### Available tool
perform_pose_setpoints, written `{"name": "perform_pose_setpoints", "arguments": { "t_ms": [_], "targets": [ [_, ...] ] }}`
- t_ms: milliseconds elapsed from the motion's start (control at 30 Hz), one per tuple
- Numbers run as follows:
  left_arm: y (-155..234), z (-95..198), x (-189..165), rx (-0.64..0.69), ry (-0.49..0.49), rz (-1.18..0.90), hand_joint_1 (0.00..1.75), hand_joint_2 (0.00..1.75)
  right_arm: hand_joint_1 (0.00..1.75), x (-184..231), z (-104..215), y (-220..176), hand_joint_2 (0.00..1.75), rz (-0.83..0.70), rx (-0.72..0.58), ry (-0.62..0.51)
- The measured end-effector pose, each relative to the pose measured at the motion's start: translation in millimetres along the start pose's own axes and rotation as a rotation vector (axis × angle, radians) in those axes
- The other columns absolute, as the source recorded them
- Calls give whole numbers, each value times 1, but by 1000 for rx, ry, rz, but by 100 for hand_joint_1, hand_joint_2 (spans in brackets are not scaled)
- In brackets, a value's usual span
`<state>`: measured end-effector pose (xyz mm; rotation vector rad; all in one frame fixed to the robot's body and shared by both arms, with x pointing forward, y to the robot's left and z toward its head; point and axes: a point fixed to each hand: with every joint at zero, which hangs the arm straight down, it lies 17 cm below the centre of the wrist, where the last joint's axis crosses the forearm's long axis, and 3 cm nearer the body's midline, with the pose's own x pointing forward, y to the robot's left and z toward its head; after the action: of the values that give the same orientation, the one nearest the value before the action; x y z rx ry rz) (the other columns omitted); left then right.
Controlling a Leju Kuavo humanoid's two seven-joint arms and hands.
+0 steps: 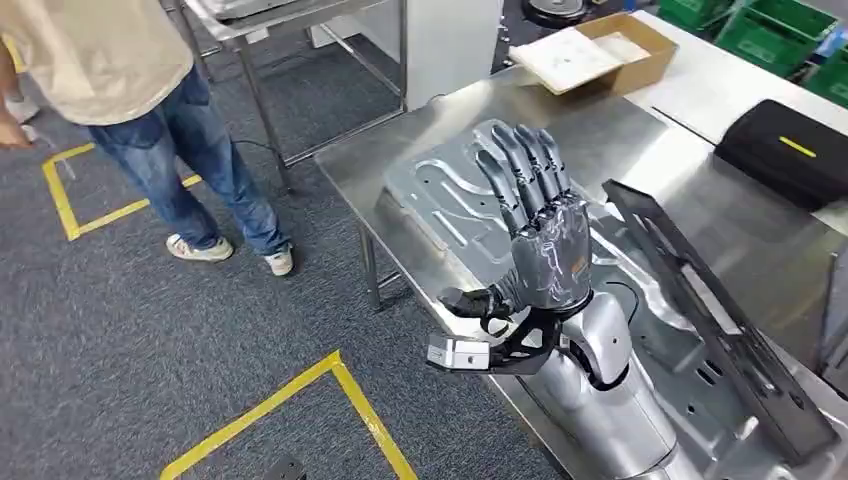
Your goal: Take the parts from the cabinet and place them on the table.
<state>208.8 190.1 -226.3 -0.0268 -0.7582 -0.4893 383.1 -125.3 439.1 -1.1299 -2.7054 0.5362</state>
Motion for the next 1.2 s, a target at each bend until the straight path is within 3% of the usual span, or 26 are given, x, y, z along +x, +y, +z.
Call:
{"name": "perform_pose_setpoints", "arguments": {
  "t_ms": [400, 1200],
  "targets": [
    [-12, -7, 25, -29, -37, 17, 0, 0, 0, -5, 3, 9, 0, 23, 31, 14],
    [3, -9, 26, 16, -52, -7, 0, 0, 0, -7, 4, 0, 0, 8, 1, 21]
  ]
}}
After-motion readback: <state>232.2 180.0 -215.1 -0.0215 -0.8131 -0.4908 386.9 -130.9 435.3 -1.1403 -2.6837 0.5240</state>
